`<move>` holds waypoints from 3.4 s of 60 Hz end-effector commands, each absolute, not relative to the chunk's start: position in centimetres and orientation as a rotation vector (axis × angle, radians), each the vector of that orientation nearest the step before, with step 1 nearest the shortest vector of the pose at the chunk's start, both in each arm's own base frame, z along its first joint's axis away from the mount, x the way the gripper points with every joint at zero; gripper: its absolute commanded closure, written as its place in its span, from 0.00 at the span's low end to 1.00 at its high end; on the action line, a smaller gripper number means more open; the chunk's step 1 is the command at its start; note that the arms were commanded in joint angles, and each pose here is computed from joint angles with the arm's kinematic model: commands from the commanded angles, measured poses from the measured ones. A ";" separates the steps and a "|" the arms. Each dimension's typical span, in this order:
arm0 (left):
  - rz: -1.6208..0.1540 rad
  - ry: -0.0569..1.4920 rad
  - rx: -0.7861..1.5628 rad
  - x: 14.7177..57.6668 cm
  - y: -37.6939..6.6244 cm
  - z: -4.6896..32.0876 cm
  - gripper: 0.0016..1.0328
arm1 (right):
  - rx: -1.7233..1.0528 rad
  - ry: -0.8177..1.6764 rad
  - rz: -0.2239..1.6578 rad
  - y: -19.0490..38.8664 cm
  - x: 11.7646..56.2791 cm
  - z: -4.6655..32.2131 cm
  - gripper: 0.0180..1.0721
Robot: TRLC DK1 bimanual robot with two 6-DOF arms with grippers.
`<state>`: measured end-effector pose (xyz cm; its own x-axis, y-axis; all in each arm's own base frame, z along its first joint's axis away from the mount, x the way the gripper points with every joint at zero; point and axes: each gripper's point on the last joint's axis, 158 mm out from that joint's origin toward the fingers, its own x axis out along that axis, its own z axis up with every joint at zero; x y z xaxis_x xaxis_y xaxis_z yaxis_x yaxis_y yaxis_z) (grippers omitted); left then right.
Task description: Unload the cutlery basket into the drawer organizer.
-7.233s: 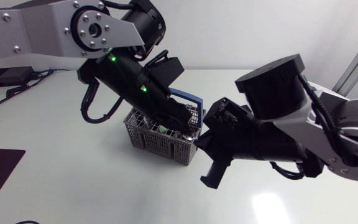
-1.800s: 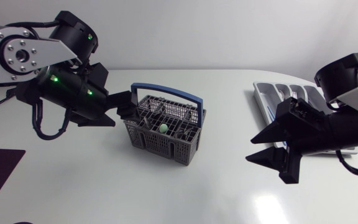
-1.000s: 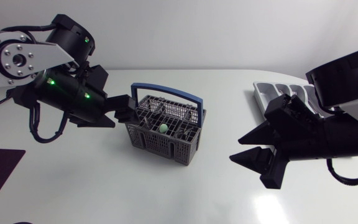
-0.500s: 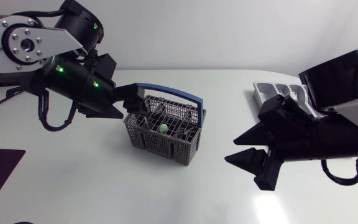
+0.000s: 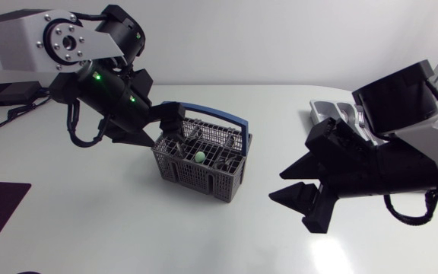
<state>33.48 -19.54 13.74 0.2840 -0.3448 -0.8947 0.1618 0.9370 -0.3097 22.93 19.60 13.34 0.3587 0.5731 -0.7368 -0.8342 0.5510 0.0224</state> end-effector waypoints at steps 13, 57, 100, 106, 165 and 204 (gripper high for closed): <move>-0.304 1.278 -0.185 34.0 -19.2 12.6 0.10 | -0.375 0.782 0.930 20.1 23.3 12.8 0.35; -0.256 1.323 -0.265 34.1 -21.8 11.2 0.29 | -0.380 0.790 0.927 20.0 23.2 11.8 0.35; -0.165 1.349 -0.368 35.2 -21.3 10.8 0.43 | -0.382 0.780 0.928 20.0 23.1 11.8 0.35; -0.159 1.366 -0.371 35.0 -21.2 10.3 0.47 | -0.382 0.782 0.928 20.0 23.2 11.7 0.35; -0.180 1.368 -0.374 36.3 -22.1 9.4 0.68 | -0.385 0.790 0.945 20.7 23.2 10.7 0.35; -0.178 1.402 -0.335 35.2 -20.8 8.0 0.88 | -0.392 0.794 0.946 21.0 23.2 10.3 0.35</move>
<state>35.76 -21.40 9.02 0.1927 -0.3301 -0.9241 -0.0709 0.9346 -0.3487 23.48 20.99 11.48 0.3539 0.5787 -0.7348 -0.8430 0.5376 0.0174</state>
